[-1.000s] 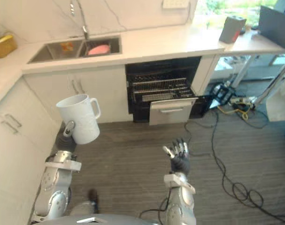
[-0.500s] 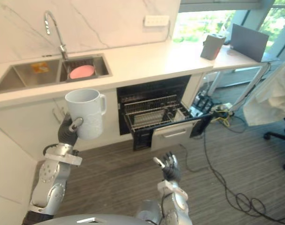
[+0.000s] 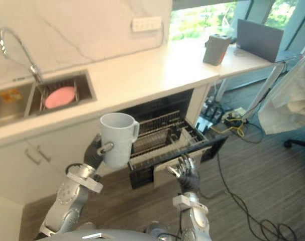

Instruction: Walk over to the sink, pick up the cup, carry it to the dishwasher, place the cup inside the dishwasher, then close the dishwasher door

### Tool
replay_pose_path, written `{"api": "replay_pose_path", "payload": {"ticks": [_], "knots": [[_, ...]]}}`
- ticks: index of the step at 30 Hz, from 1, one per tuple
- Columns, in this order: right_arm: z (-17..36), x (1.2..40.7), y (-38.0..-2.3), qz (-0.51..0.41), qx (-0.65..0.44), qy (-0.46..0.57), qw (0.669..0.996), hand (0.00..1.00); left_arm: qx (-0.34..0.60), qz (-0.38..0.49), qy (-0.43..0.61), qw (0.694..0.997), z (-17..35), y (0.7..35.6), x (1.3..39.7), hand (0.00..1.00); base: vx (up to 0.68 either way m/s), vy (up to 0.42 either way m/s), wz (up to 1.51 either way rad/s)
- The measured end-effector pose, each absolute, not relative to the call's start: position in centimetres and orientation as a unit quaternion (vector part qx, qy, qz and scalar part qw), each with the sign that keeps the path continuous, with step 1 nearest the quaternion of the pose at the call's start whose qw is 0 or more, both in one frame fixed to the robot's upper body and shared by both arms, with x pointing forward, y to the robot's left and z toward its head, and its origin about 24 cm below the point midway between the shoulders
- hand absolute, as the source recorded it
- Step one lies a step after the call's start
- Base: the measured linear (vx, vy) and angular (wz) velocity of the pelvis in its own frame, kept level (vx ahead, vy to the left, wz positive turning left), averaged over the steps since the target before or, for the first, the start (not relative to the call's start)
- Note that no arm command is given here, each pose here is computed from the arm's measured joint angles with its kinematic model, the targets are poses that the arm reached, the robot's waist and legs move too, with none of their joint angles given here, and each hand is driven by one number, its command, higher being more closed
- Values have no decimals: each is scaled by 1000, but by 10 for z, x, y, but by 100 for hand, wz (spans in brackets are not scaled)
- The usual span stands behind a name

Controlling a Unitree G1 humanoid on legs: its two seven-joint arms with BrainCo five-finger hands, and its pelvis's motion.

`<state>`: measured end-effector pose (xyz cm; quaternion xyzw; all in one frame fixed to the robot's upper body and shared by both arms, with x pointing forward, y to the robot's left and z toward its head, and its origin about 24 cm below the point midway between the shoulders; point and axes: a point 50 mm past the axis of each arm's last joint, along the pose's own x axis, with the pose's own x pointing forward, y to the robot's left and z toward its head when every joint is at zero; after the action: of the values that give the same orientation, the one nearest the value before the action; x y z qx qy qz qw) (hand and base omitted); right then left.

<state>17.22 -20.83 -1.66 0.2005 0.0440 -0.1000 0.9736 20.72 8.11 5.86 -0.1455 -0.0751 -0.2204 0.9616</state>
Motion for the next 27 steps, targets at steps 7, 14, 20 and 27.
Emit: {"api": "replay_pose_path", "payload": {"ticks": [7,14,20,27], "knots": [[-9,179,-214,-64,156,37,985,0,-153,-209,-51,964,49,78,208,100,344,91,-65],[-6,190,-202,-70,190,16,979,0,-137,-213,-53,966,54,77,210,100,235,412,-13],[3,200,-187,-61,233,-16,970,0,-118,-111,-106,981,75,104,219,100,26,228,-45],[54,217,-167,41,255,-120,959,0,-79,-5,-188,979,105,118,240,100,-67,33,-39]]}}
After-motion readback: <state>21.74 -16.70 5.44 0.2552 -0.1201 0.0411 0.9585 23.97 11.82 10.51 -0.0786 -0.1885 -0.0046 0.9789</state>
